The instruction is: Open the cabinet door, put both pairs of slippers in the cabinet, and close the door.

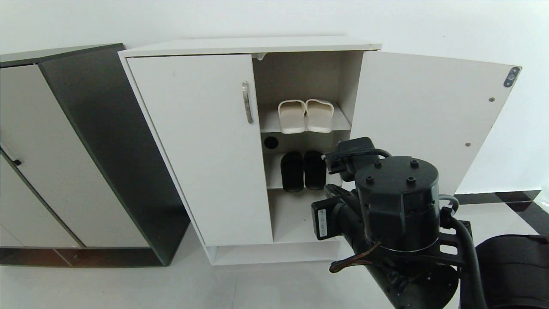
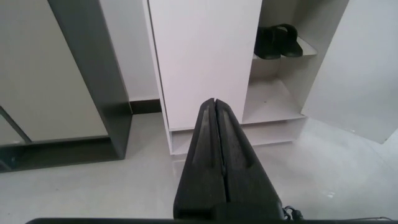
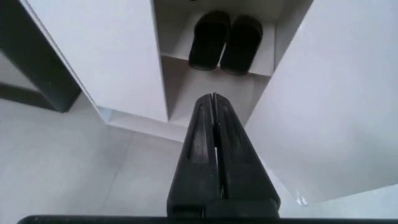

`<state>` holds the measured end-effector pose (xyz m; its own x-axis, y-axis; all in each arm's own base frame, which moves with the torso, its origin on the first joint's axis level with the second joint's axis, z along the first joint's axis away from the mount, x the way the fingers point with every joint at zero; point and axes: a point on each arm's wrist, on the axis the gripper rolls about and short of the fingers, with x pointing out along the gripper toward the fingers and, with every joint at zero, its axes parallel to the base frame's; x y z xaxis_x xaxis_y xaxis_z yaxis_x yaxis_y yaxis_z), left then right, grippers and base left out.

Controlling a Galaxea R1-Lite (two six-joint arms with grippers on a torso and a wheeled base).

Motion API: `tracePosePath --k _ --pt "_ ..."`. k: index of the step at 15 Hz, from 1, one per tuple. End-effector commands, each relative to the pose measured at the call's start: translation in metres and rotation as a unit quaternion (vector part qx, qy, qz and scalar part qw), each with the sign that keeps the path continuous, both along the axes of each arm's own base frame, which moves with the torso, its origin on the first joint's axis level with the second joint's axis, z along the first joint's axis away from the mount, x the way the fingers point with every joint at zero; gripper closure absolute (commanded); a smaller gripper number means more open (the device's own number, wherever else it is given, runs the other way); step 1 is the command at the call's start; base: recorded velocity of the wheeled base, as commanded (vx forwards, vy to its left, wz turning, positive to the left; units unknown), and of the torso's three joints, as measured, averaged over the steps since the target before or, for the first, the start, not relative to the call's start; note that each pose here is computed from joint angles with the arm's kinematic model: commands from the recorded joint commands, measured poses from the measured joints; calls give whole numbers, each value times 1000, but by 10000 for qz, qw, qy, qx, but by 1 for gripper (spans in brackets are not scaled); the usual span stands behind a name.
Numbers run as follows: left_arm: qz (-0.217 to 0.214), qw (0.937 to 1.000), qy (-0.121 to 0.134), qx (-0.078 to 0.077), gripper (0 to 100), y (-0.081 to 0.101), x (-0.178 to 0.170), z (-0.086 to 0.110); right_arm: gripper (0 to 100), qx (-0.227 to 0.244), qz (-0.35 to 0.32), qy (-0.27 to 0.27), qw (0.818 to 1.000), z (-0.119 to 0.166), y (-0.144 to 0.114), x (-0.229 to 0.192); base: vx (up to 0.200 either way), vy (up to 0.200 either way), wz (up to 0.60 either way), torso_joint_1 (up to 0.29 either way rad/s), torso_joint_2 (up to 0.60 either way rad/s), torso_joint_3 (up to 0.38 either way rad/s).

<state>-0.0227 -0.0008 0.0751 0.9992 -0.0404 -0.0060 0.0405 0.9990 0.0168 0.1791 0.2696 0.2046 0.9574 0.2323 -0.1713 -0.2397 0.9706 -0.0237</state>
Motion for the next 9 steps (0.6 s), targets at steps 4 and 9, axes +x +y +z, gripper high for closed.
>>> tracePosePath --k 4,9 --pt "3 10000 1 -1 100 0 0 0 100 -39 111 64 9999 -4 0 0 0 0 0 0 0 0" --pt "3 10000 1 -1 100 0 0 0 100 -53 112 66 9999 -5 0 0 0 0 0 0 0 0"
